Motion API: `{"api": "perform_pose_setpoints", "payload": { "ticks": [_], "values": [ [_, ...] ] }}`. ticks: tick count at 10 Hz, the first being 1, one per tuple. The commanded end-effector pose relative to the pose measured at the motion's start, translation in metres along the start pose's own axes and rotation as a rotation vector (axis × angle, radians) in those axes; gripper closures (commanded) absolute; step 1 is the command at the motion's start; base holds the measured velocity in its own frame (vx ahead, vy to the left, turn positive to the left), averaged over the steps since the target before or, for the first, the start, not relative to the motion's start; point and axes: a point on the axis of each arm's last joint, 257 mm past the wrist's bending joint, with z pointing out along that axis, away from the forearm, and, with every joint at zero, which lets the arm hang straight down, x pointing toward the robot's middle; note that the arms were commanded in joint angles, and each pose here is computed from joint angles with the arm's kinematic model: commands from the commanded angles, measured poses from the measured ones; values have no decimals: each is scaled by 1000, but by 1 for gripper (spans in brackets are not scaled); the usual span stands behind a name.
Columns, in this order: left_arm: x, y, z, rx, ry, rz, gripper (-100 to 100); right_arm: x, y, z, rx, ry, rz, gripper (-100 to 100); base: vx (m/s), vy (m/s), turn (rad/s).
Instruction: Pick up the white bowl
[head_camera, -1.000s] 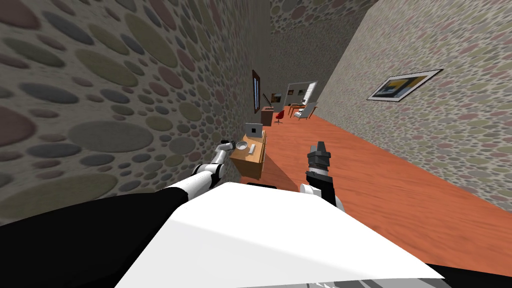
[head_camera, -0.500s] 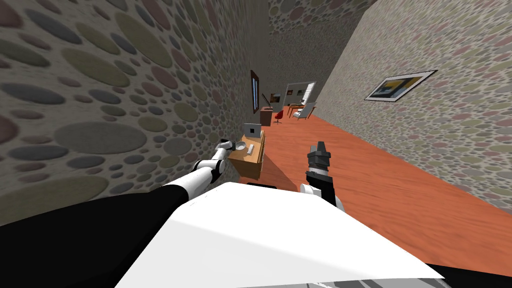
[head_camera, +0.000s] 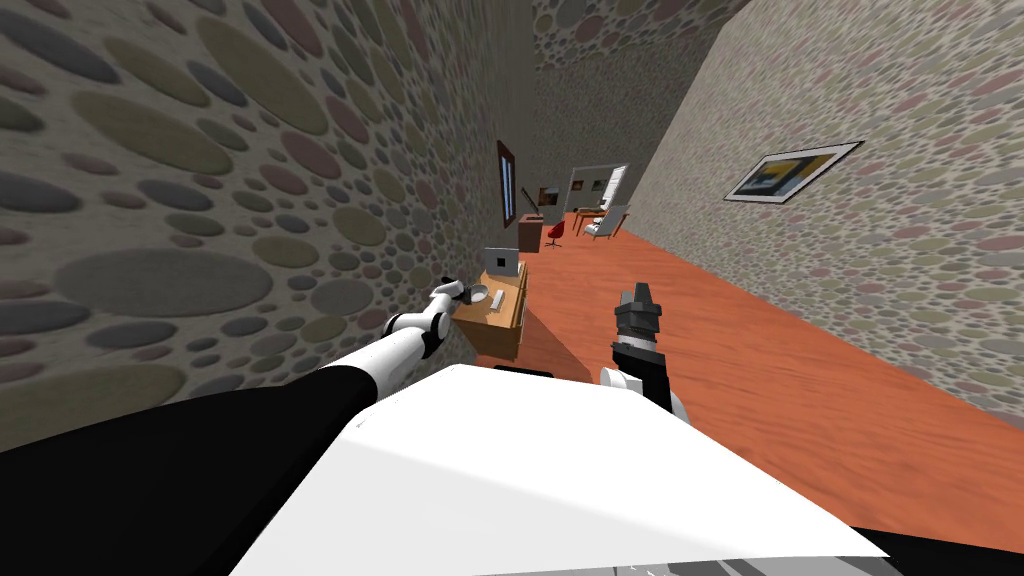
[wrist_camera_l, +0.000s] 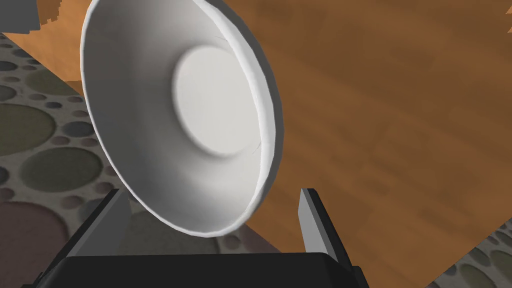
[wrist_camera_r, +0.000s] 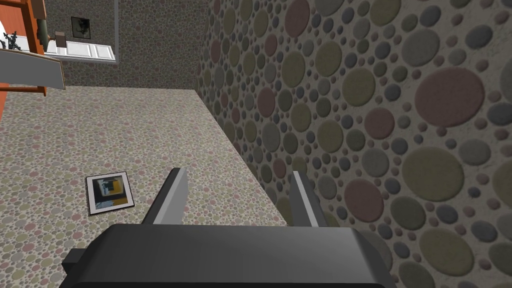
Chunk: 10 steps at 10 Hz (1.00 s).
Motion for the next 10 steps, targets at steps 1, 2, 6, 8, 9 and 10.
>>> {"api": "perform_pose_setpoints", "payload": {
  "ticks": [1, 2, 6, 8, 9, 10],
  "values": [
    [-1, 13, 1, -48, 6, -9, -100, 0, 0, 0, 0, 0, 0, 0, 28, -33, -37],
    [-1, 20, 2, -74, 9, -13, -100, 0, 0, 0, 0, 0, 0, 0, 35, -37, -28],
    [-2, 25, 3, -87, 10, -16, 0, 0, 0, 0, 0, 0, 0, 0, 14, -11, -4],
    [3, 40, 12, -87, 7, -19, -100, 0, 0, 0, 0, 0, 0, 0, 66, 32, -25],
    [4, 44, 15, -87, 7, -20, -100, 0, 0, 0, 0, 0, 0, 0, 59, 48, -19],
    [3, 43, 13, -89, 8, -20, -100, 0, 0, 0, 0, 0, 0, 0, 20, 19, -5]
  ]
}}
